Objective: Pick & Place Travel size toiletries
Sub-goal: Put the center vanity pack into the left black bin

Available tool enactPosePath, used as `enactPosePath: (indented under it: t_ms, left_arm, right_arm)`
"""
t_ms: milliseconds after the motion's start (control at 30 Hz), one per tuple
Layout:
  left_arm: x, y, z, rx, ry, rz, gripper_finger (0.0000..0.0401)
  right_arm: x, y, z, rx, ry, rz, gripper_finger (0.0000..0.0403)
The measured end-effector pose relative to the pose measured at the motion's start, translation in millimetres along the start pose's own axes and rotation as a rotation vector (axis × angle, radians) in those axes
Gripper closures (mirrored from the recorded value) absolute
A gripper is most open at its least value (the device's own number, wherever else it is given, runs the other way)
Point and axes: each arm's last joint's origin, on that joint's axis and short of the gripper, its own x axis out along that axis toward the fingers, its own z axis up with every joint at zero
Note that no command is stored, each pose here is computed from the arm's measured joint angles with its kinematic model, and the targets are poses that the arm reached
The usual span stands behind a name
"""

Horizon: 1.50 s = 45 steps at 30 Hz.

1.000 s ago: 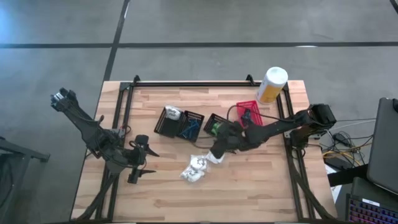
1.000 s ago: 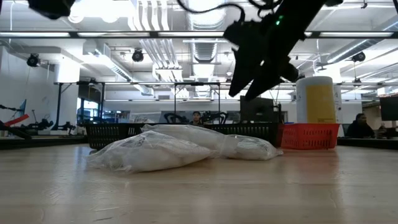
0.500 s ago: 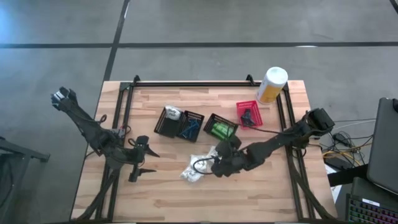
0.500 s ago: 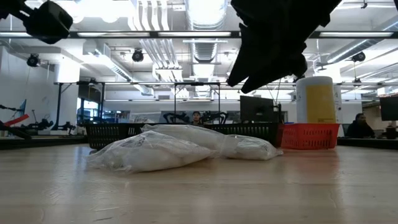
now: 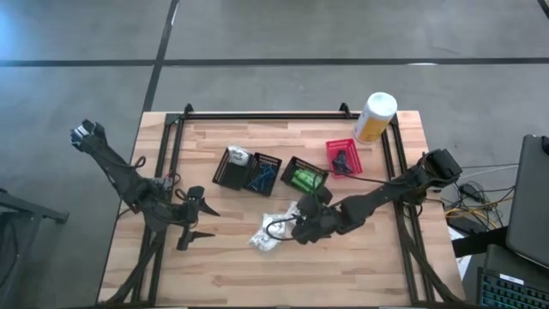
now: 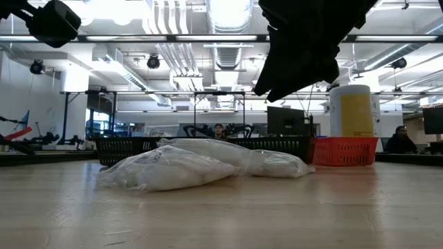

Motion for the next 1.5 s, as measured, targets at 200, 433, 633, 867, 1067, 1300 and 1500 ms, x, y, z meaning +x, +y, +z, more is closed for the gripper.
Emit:
enactPosePath:
  t_ms: [200, 433, 633, 867, 1067, 1300, 1500]
  left_arm:
    - [0.1, 0.0, 0.0, 0.000, 0.000, 0.001, 0.0103]
    - [0.1, 0.1, -0.1, 0.000, 0.000, 0.001, 0.0103]
    - [0.2, 0.0, -0.2, 0.001, 0.001, 0.001, 0.0103]
    - [0.2, 0.0, -0.2, 0.001, 0.001, 0.001, 0.0103]
    - [0.2, 0.0, -0.2, 0.001, 0.001, 0.001, 0.0103]
    - [0.2, 0.0, -0.2, 0.001, 0.001, 0.001, 0.0103]
    - [0.2, 0.0, -0.2, 0.001, 0.001, 0.001, 0.0103]
  right_arm:
    - [-1.1, 1.4, 2.3, 0.005, -0.005, 0.007, 0.0215]
    - [-0.8, 0.9, 1.5, 0.003, -0.002, 0.004, 0.0229]
    - [-0.7, 0.8, 1.2, 0.002, -0.001, 0.004, 0.0244]
    - [-0.7, 0.7, 1.1, 0.002, -0.001, 0.004, 0.0263]
    - [-0.6, 0.7, 1.1, 0.002, -0.001, 0.004, 0.0281]
    - [-0.6, 0.7, 1.1, 0.005, -0.001, 0.004, 0.0303]
    - [-0.3, 2.7, 2.2, 0.051, -0.008, 0.024, 0.0321]
